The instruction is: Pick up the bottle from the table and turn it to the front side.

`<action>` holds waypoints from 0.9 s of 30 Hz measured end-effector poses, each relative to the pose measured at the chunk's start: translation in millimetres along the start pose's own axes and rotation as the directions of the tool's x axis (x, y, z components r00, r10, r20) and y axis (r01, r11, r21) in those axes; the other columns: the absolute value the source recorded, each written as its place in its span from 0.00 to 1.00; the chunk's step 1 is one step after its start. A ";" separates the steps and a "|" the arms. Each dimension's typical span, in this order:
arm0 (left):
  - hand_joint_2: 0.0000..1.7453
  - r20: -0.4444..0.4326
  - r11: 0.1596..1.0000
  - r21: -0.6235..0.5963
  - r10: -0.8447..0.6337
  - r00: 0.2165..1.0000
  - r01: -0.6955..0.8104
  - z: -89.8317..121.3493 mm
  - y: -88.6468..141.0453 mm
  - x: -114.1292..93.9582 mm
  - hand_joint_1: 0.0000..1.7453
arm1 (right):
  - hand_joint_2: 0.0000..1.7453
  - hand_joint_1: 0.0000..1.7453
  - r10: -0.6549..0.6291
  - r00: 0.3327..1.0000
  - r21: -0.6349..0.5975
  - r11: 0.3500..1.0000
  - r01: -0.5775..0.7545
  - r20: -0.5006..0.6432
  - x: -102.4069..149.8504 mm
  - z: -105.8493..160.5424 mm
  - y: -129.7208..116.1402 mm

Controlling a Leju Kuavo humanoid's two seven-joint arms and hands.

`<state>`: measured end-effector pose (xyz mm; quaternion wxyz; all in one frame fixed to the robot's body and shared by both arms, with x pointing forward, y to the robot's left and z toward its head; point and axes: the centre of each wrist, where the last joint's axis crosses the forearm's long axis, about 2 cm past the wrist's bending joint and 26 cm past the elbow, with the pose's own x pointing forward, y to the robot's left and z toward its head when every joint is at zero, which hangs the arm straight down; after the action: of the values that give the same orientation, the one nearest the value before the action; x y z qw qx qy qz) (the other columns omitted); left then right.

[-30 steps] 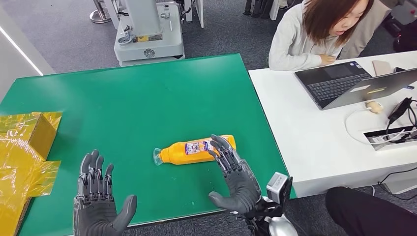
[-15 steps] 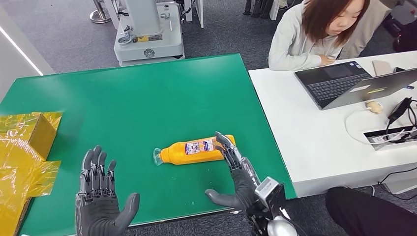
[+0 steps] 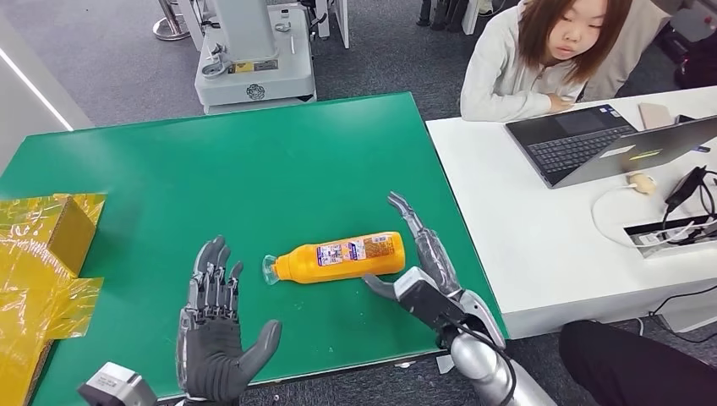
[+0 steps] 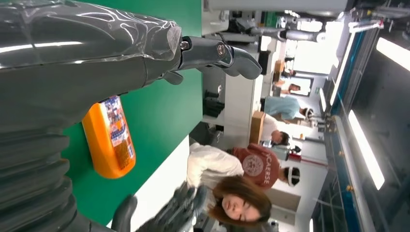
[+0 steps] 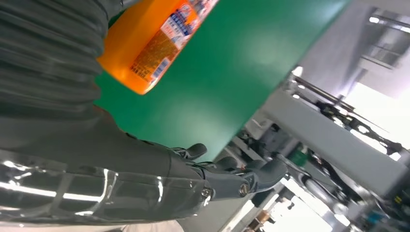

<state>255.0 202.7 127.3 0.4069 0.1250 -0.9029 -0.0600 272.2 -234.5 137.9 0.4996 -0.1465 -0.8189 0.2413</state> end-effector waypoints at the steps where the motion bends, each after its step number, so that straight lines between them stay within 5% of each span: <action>1: 1.00 0.000 1.000 -0.007 0.007 1.000 -0.007 -1.3 -2.3 -0.6 0.00 | 1.00 0.00 0.025 1.000 0.018 1.000 -0.025 -0.008 -3.7 -5.9 -2.1; 8: 1.00 -0.014 0.998 -0.054 0.043 0.999 -0.044 -4.8 -14.2 -5.2 0.00 | 1.00 0.00 0.153 0.985 0.254 0.959 -0.129 -0.077 -23.8 -40.4 -4.7; 15: 1.00 -0.032 0.994 -0.084 0.069 0.997 -0.071 -7.5 -22.9 -8.8 0.00 | 1.00 0.00 0.236 0.967 0.580 0.803 -0.139 -0.094 -40.8 -104.1 -4.7; 27: 1.00 -0.061 0.993 -0.095 0.067 0.996 -0.073 -3.8 -25.6 -13.5 0.00 | 1.00 0.00 0.375 0.925 0.756 0.623 -0.202 -0.062 -38.6 -153.5 -6.1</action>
<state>270.9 181.7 114.7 0.4403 0.0749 -0.8906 -0.0857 426.4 -220.1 171.4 0.5548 -0.0873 -0.5579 0.6110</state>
